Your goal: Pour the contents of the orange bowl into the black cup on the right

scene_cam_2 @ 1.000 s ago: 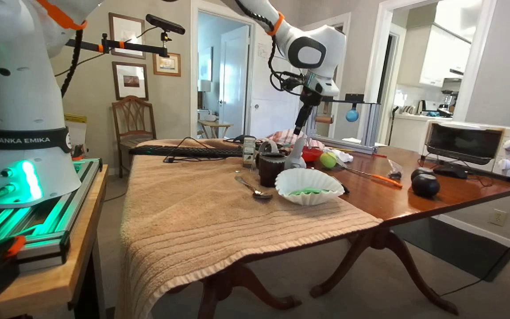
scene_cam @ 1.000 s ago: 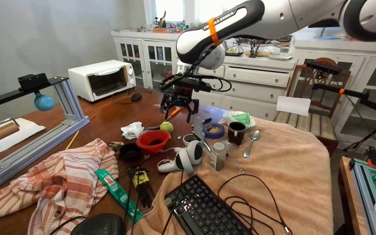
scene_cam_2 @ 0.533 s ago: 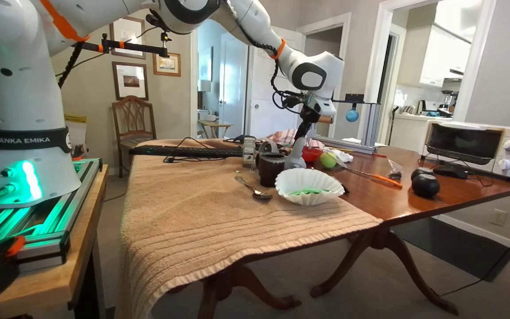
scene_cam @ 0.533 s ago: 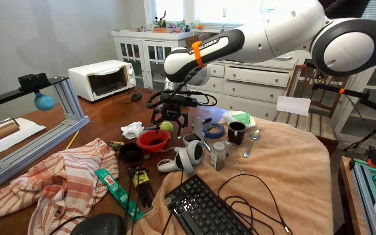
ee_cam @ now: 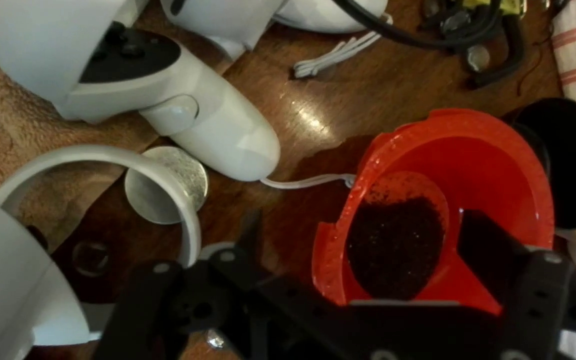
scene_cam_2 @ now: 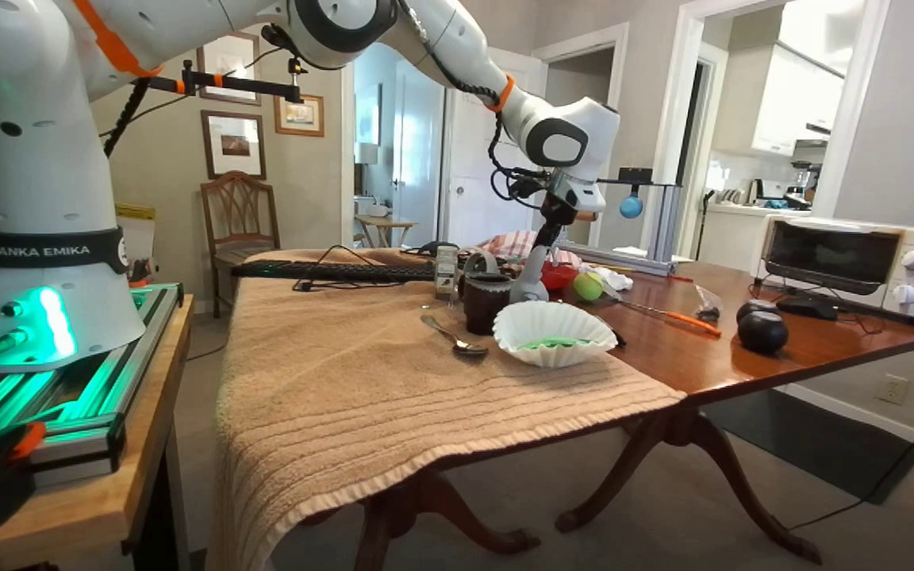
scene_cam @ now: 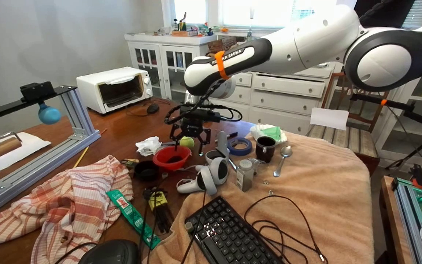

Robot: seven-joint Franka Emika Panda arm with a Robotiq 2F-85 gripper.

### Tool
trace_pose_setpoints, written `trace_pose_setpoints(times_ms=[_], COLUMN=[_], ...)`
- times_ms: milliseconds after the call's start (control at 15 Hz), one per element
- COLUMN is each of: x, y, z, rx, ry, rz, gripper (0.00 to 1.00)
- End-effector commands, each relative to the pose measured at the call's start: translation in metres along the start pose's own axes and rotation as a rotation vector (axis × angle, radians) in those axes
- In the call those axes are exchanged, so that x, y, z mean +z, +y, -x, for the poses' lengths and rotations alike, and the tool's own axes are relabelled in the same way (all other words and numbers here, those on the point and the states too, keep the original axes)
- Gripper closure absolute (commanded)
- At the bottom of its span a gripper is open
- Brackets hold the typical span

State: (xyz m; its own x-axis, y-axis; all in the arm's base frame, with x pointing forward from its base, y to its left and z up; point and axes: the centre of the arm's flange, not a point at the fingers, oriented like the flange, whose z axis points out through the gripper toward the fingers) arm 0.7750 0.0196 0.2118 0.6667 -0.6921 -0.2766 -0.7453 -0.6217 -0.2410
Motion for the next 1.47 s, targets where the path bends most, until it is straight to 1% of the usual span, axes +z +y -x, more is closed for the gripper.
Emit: trace_pose_setpoints(times_ms=[0, 133, 200, 267, 400, 467, 533, 733, 800, 867, 933, 1067, 1133, 1200, 1400], x=[0.022, 0.029, 0.031, 0.034, 0.039, 0.039, 0.039, 0.035, 0.035, 0.034, 0.033, 0.034, 0.034, 0.034, 0.032], y=[0.005, 0.005, 0.005, 0.004, 0.003, 0.003, 0.003, 0.002, 0.002, 0.001, 0.001, 0.0, -0.001, -0.001, -0.001], z=[-0.011, -0.014, -0.016, -0.017, -0.018, -0.017, -0.016, -0.014, -0.014, -0.013, -0.013, -0.013, -0.013, -0.012, -0.01], rx=[0.008, 0.006, 0.006, 0.006, 0.005, 0.004, 0.004, -0.001, -0.003, -0.005, -0.006, -0.008, -0.009, -0.009, -0.012], ry=[0.027, 0.041, 0.047, 0.05, 0.052, 0.051, 0.053, 0.066, 0.07, 0.074, 0.079, 0.083, 0.083, 0.084, 0.094], rz=[-0.012, -0.019, -0.02, -0.02, -0.019, -0.017, -0.017, -0.021, -0.022, -0.022, -0.023, -0.023, -0.022, -0.021, -0.012], gripper=[0.0, 0.0, 0.04, 0.16, 0.23, 0.31, 0.36, 0.38, 0.58, 0.63, 0.7, 0.88, 0.95, 1.0, 0.99])
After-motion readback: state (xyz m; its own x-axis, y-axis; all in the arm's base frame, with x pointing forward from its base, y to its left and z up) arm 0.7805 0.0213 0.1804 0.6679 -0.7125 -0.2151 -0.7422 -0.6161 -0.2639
